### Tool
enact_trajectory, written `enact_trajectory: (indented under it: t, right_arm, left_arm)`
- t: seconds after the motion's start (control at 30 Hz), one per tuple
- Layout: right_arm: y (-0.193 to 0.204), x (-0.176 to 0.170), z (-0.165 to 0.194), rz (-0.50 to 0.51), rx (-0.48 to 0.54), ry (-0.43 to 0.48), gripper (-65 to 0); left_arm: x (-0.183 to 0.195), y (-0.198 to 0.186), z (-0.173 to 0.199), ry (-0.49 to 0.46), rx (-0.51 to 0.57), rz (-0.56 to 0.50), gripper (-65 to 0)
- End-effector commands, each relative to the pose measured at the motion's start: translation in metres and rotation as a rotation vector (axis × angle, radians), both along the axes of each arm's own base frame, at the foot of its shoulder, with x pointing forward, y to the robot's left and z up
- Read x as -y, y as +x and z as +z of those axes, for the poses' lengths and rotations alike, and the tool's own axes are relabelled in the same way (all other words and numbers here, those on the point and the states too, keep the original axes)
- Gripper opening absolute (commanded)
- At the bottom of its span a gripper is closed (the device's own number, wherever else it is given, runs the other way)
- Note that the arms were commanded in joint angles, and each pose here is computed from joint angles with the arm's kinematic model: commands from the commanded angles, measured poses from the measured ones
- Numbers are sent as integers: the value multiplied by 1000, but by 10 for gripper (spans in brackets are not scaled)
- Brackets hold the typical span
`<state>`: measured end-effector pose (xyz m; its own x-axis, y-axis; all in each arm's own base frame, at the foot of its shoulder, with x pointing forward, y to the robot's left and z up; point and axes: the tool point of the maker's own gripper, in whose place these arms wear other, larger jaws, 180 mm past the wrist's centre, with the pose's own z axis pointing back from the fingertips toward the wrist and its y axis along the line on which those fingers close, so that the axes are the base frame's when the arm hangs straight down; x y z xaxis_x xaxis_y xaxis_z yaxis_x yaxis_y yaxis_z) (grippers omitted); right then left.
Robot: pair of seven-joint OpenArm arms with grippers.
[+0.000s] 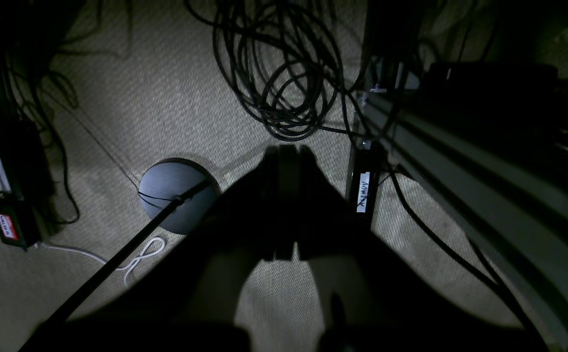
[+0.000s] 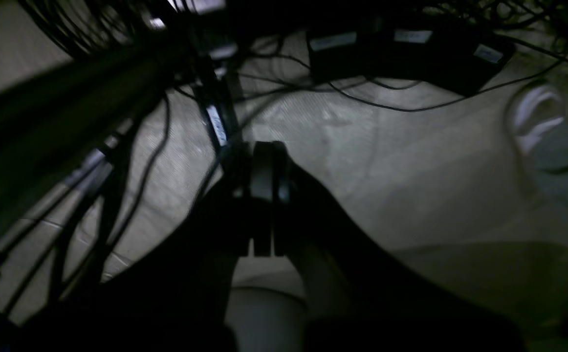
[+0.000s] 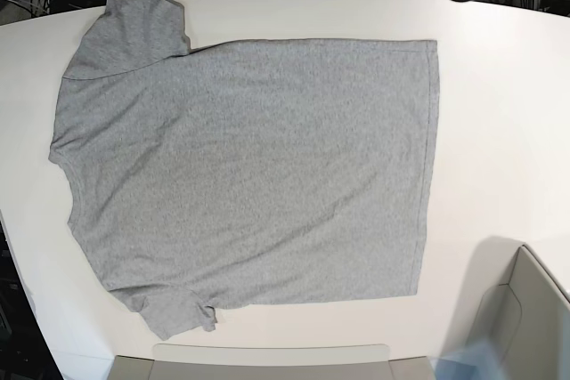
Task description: Fold the T-shirt properly
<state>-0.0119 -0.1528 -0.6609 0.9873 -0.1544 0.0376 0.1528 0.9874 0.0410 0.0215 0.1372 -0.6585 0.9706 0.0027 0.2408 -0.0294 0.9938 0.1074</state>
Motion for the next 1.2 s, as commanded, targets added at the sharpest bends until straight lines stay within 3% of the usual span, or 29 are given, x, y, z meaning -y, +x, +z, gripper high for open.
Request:
enact_trajectory:
  t: [0.0,0.2,0.47,0.57,0.77,1.17]
  right_arm:
    - [5,-1,0,18,15,1,-649]
    - [3,-1,0,107,8,-5,-648]
    - [-19,2,1,110,-26,-8,-648]
    - [-33,21,3,115,-46,-36,-649]
    - [-45,45,22,161,36,-60,-649]
    - [-68,38,108,272,223,-16,-649]
  left_arm:
    - [0,0,0,2,3,-6,-649]
    - [-16,-1,1,26,3,-4,-649]
    - [-19,-7,6,33,41,2,-649]
    - [-25,-15,12,44,53,1,-649]
    - [-48,-37,32,85,102,-21,-649]
    - [-103,-55,107,193,174,-32,-649]
